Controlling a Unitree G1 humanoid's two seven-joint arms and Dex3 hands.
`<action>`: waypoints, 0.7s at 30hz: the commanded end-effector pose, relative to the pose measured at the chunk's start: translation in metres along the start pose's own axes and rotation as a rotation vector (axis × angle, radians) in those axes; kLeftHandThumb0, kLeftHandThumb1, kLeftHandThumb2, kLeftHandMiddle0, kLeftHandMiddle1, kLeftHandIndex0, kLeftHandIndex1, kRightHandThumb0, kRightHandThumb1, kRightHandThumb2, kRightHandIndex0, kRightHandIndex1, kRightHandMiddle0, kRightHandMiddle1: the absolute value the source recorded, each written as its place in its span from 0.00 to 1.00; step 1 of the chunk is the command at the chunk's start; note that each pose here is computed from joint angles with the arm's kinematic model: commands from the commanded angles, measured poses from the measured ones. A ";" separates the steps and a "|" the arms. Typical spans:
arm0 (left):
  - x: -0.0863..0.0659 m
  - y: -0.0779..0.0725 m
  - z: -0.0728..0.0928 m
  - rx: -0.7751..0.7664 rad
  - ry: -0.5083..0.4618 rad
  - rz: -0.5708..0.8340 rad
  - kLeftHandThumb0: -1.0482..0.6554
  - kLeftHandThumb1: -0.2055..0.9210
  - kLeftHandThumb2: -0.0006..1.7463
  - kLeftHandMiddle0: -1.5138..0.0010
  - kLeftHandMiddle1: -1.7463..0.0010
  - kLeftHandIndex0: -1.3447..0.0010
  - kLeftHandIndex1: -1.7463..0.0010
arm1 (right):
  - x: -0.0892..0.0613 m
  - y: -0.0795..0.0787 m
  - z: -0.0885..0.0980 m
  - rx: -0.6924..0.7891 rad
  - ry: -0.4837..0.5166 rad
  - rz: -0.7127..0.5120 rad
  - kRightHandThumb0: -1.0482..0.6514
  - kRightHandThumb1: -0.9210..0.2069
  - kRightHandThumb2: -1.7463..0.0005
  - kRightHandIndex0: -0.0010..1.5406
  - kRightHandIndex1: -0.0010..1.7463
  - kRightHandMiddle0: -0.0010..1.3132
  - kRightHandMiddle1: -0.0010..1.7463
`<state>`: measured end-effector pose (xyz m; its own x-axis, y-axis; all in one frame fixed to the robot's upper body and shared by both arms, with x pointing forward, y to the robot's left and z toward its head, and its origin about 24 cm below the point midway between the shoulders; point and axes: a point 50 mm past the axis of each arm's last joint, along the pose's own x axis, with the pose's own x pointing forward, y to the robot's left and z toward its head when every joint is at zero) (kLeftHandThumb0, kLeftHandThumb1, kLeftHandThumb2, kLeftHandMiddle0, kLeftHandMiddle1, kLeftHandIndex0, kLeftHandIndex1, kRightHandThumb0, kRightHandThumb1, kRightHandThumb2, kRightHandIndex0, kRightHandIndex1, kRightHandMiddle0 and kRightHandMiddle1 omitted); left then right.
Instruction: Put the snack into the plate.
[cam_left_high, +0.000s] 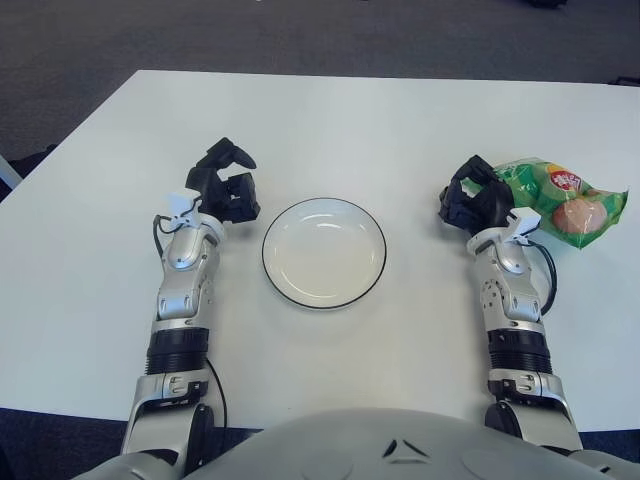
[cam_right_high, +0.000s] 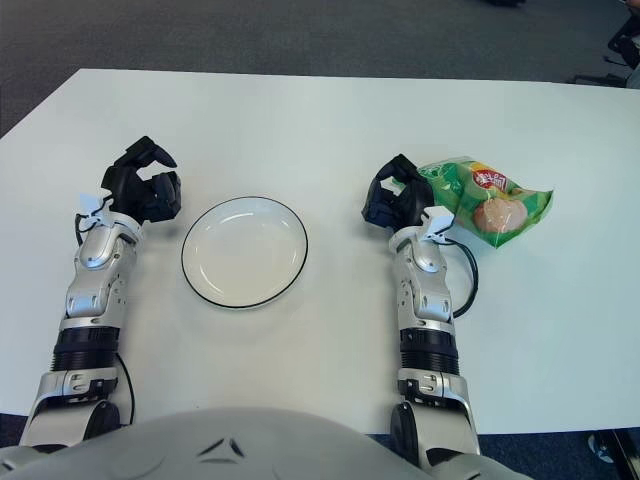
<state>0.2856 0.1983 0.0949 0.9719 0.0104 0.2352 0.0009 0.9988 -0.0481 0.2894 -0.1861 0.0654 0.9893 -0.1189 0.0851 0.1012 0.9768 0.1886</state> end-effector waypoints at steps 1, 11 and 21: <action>-0.009 0.004 -0.009 0.003 0.048 0.003 0.32 0.42 0.79 0.16 0.00 0.51 0.00 | -0.035 -0.011 -0.046 0.018 0.172 -0.060 0.32 0.60 0.20 0.85 1.00 0.51 1.00; -0.009 0.004 -0.009 0.003 0.056 0.008 0.32 0.42 0.79 0.16 0.00 0.51 0.00 | -0.035 -0.011 -0.047 -0.004 0.159 -0.037 0.32 0.60 0.19 0.85 1.00 0.52 1.00; -0.009 0.004 -0.008 0.010 0.054 0.012 0.32 0.41 0.80 0.16 0.00 0.51 0.00 | -0.035 -0.012 -0.048 -0.011 0.156 -0.038 0.31 0.61 0.19 0.86 1.00 0.52 1.00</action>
<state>0.2847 0.1985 0.0958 0.9740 0.0092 0.2262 0.0012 0.9989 -0.0459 0.2894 -0.1841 0.0685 0.9875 -0.0948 0.1258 0.0747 0.9850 0.1558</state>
